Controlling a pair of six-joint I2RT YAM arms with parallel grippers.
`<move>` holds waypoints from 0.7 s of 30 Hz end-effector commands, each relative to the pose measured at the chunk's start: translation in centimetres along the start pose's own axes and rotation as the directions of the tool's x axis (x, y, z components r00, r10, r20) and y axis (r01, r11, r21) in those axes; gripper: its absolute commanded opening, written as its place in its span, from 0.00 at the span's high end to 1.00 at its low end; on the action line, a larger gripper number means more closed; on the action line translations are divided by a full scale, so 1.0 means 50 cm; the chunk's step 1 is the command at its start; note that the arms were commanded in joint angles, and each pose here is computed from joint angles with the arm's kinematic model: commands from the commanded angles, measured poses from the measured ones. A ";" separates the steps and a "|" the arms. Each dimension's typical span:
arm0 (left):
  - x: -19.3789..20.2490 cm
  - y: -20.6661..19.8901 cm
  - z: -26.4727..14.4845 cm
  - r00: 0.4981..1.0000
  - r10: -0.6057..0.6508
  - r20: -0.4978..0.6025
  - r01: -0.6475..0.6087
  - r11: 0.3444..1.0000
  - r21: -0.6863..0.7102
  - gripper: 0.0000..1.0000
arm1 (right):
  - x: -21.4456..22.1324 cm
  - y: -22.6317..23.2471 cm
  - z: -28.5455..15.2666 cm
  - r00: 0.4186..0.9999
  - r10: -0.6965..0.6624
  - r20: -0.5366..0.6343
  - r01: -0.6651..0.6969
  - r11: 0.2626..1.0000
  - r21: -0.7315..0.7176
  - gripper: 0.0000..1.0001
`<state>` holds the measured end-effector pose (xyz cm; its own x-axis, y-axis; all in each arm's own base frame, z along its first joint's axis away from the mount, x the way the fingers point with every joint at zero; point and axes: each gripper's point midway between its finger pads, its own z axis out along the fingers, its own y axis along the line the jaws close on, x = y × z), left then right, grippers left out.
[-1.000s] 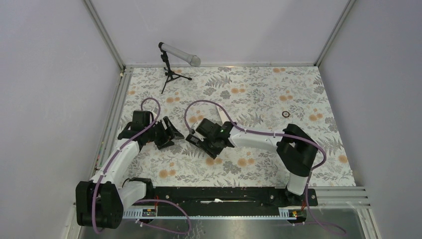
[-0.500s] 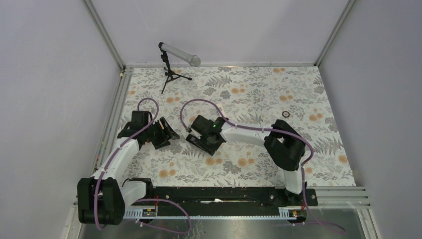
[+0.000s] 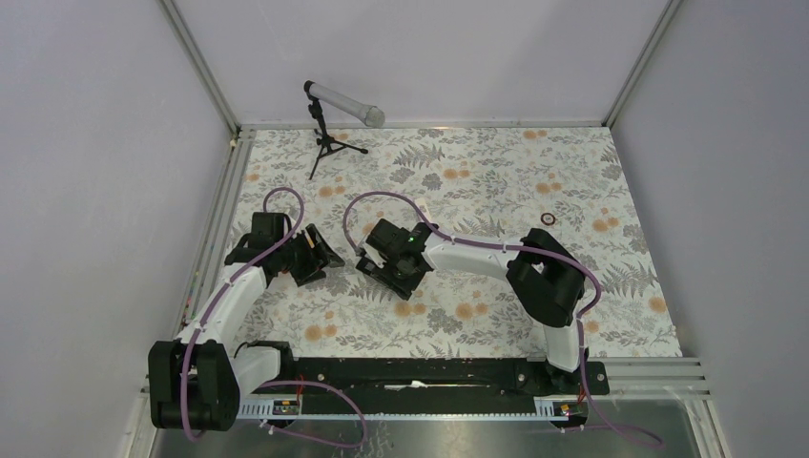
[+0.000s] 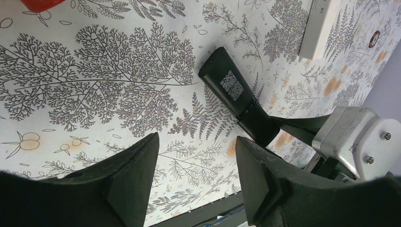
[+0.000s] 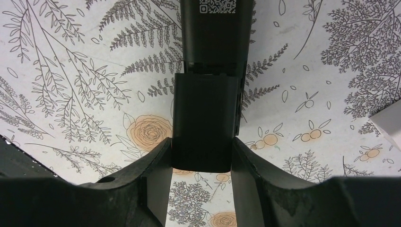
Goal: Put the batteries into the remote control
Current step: Load the battery cover into the remote control.
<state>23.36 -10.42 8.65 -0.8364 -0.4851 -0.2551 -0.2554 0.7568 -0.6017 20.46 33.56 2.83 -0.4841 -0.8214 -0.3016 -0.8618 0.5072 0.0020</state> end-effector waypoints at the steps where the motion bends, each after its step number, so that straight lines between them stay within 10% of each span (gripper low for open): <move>1: -0.011 -0.007 0.000 1.000 0.020 0.015 -0.020 1.000 0.021 0.37 | -0.008 0.004 -0.003 1.000 -0.020 0.008 0.020 0.999 -0.030 0.76; 21: -0.010 -0.009 0.001 1.000 0.020 0.005 -0.021 0.999 0.029 0.37 | -0.028 -0.029 -0.001 0.998 0.031 0.051 -0.032 0.999 0.028 0.73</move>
<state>23.29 -10.46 8.44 -0.8416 -0.4815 -0.2446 -0.2574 0.7558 -0.6020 21.19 33.39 2.27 -0.4979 -0.8135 -0.3006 -0.8536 0.5209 0.0042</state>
